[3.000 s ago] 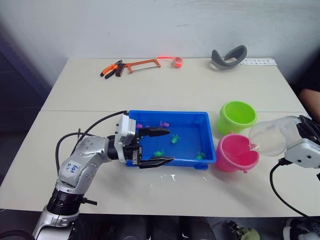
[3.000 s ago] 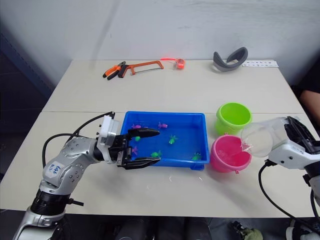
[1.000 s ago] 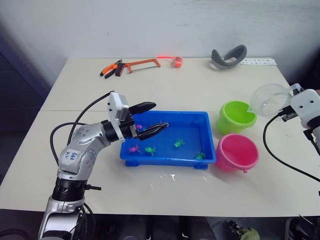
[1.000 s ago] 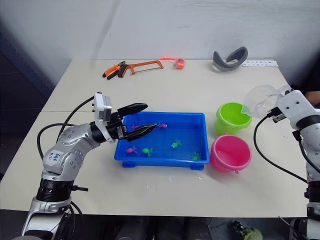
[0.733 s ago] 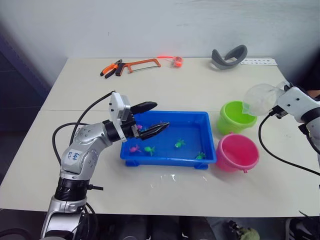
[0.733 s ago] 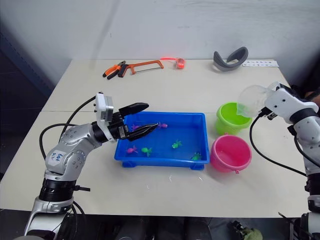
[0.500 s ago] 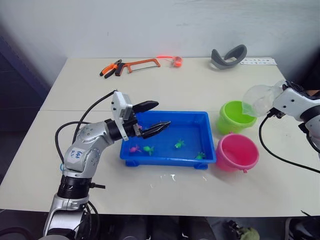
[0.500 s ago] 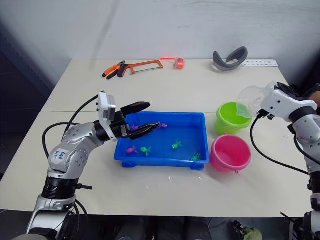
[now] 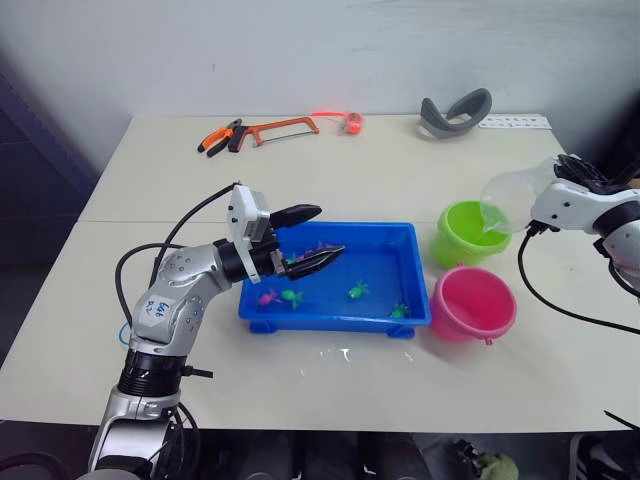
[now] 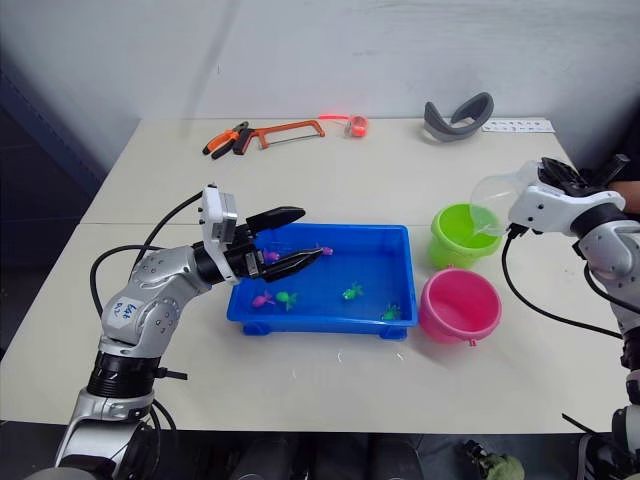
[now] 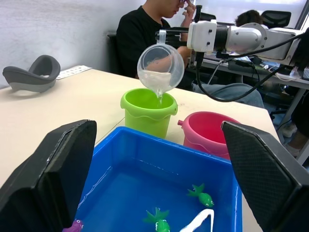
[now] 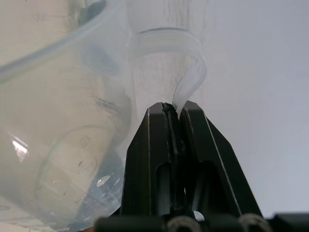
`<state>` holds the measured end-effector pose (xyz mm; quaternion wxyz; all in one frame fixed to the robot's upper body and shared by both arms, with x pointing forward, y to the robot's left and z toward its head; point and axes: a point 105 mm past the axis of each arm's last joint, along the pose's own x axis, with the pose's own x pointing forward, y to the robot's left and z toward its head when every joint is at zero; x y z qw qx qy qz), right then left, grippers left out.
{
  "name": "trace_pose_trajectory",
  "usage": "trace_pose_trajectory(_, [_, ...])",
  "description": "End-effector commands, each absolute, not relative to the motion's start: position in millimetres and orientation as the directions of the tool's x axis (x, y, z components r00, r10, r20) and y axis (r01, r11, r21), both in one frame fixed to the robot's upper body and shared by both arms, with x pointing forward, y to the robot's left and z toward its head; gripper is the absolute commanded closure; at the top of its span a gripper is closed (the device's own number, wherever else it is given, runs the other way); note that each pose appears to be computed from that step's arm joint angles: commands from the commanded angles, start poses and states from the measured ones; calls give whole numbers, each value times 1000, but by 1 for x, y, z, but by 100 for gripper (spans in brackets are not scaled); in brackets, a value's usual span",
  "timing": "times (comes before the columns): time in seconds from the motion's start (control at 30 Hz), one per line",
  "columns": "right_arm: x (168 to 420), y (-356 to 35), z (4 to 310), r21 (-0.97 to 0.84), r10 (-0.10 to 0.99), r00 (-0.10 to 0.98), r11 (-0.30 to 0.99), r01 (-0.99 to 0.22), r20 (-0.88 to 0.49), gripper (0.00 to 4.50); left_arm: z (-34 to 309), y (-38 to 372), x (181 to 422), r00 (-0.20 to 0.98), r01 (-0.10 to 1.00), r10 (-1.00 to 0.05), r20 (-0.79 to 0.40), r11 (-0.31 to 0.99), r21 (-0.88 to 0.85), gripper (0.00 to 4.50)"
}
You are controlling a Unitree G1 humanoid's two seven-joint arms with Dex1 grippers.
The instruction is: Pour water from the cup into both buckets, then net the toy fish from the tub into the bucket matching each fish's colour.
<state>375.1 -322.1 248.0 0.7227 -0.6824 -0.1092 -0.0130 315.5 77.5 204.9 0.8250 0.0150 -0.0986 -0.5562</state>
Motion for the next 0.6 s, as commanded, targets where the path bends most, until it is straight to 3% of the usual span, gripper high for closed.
trace_pose_trajectory(0.03, [370,-323,281,-962,155,950,0,273,270,443,210,76,313,347,915,-923,168,372,156,0])
trace_pose_trajectory(0.6, [369,-319,296,-930,234,923,-136,342,306,443,210,69,315,339,917,-921,194,369,148,0])
